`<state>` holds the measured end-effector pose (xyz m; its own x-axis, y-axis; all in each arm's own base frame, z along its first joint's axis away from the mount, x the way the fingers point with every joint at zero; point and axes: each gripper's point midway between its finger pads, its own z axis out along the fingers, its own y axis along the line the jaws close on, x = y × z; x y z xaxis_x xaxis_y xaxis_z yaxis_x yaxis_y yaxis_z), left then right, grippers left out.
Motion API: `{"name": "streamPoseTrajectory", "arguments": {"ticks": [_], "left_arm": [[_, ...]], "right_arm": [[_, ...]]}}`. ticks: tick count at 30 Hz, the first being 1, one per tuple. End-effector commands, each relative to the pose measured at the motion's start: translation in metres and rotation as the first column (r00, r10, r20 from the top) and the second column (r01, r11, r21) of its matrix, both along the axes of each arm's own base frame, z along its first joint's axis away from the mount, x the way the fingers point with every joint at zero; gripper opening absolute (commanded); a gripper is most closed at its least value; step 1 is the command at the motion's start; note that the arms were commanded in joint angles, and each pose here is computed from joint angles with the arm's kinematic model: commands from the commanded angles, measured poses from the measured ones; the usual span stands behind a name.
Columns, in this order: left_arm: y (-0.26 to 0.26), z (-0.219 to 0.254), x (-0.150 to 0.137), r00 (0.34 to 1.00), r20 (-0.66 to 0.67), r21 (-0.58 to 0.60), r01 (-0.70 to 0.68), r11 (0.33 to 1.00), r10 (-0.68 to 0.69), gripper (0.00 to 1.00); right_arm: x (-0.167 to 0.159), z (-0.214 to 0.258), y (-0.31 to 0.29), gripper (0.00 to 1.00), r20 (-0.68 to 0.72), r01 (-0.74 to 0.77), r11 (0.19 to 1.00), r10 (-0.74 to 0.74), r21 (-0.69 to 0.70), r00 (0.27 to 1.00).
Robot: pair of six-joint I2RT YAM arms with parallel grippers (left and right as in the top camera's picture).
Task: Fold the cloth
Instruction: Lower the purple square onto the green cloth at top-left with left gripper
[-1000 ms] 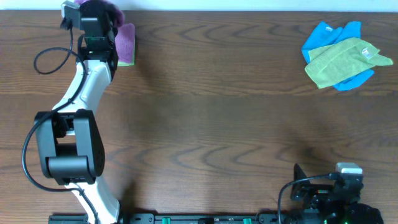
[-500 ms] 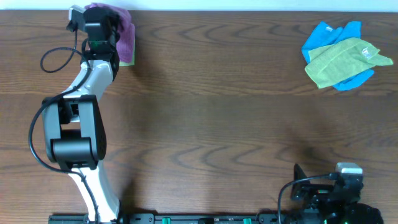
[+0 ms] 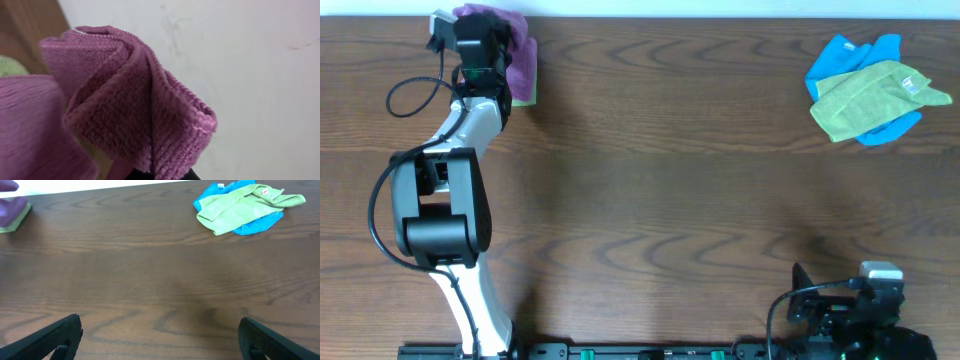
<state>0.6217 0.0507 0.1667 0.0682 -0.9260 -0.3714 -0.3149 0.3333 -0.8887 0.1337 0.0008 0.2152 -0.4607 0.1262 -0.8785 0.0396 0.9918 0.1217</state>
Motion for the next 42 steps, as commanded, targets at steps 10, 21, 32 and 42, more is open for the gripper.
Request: {"name": "streamPoseTrajectory", "arguments": {"ticks": [10,21,32,42], "left_arm": [[-0.005,-0.019,-0.002,0.996,-0.083,0.017,0.018,1.000,-0.017,0.06],[-0.012,-0.058,-0.020,0.969,-0.249,-0.047,-0.007,0.999,-0.004,0.06],[-0.001,-0.081,-0.037,0.937,-0.342,-0.103,-0.107,0.989,0.066,0.06],[0.012,-0.086,-0.041,0.931,-0.361,-0.138,-0.102,0.985,0.046,0.06]], "right_arm": [[0.000,0.000,-0.003,0.99,0.002,0.013,1.000,-0.013,-0.015,1.000],[0.000,0.000,-0.003,0.99,0.002,0.013,1.000,-0.013,-0.015,1.000],[0.000,0.000,-0.003,0.99,0.002,0.013,1.000,-0.013,-0.015,1.000],[0.000,0.000,-0.003,0.99,0.002,0.013,1.000,-0.013,-0.015,1.000]]}}
